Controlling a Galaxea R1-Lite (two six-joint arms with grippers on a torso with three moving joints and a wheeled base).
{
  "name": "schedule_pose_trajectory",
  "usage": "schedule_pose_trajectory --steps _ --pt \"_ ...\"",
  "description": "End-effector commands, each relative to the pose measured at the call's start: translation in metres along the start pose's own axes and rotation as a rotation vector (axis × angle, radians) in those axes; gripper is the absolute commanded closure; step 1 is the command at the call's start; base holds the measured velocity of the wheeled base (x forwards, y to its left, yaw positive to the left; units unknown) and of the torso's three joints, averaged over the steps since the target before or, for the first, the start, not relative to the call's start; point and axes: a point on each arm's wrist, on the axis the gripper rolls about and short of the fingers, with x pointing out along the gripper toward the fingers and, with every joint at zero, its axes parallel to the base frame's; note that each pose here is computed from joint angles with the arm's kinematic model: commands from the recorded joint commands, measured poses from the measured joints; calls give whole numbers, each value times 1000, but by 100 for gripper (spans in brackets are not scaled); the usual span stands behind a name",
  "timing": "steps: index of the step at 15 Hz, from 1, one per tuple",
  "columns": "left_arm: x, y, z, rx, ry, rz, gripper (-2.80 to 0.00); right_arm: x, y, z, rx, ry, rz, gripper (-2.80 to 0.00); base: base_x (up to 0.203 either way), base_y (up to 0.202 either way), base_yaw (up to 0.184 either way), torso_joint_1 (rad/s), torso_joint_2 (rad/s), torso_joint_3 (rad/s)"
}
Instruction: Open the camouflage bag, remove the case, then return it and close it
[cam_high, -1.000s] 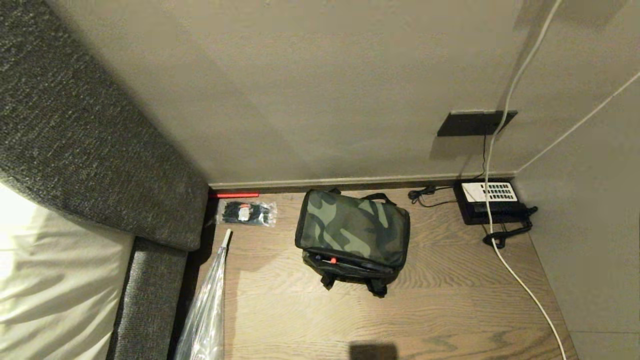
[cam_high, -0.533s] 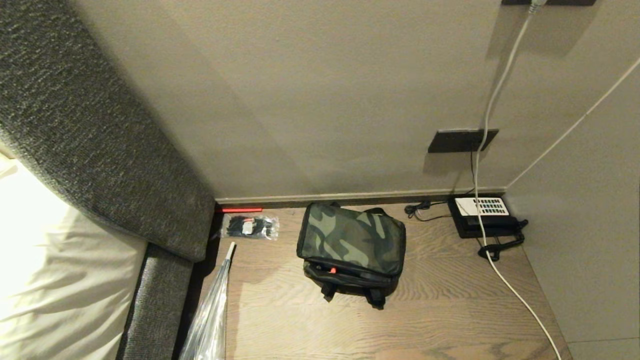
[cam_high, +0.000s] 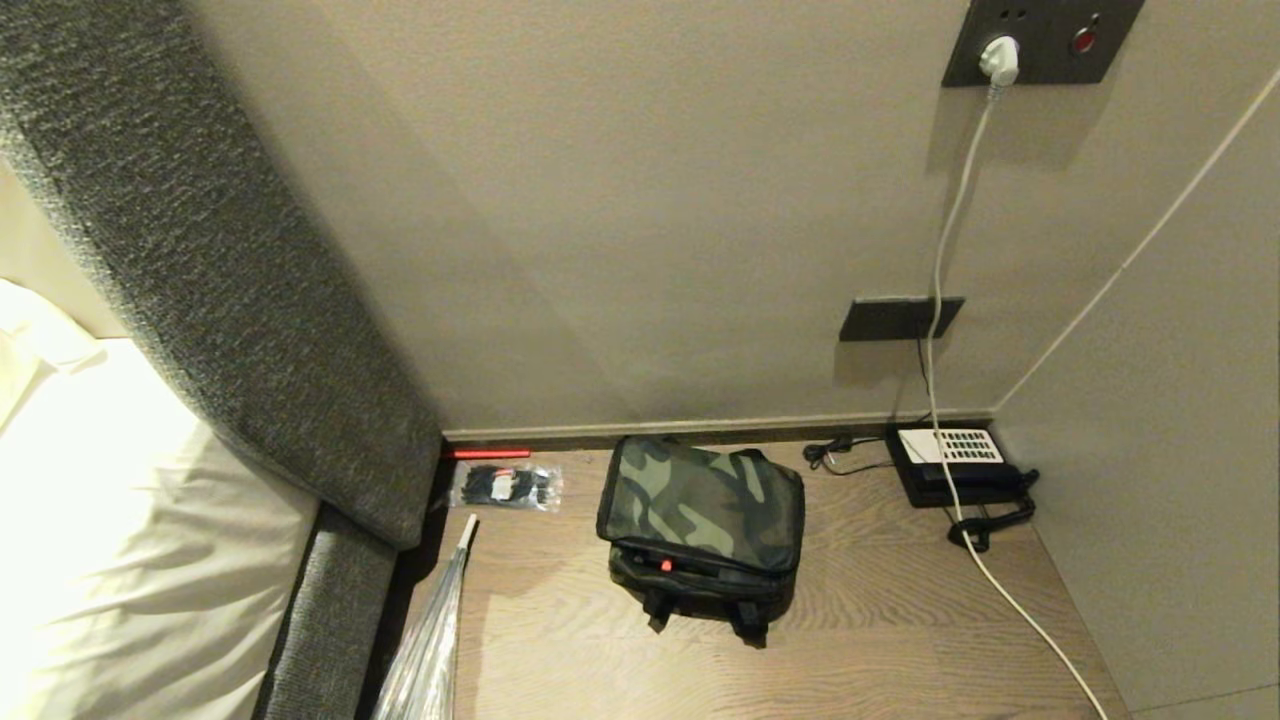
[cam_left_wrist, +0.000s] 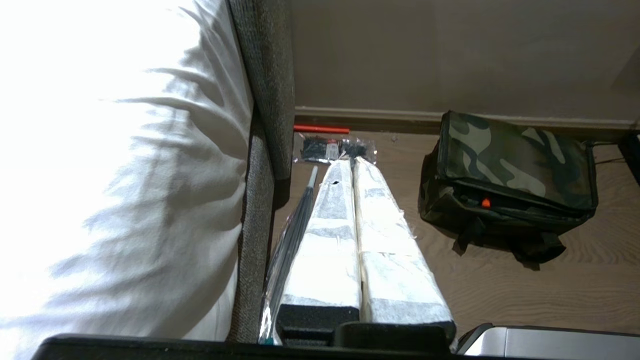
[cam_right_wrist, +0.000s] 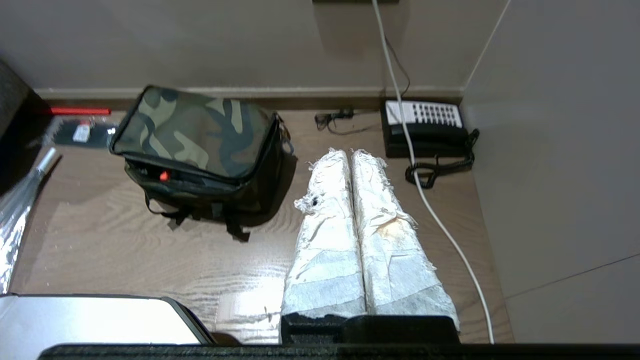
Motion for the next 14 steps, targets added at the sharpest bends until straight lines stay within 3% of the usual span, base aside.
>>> schedule_pose_trajectory --steps 1,14 --pt "0 0 -1 0 2 1 0 0 0 0 0 -3 0 0 0 0 0 2 2 206" --pt "0 0 -1 0 2 1 0 0 0 0 0 -3 0 0 0 0 0 3 3 204"
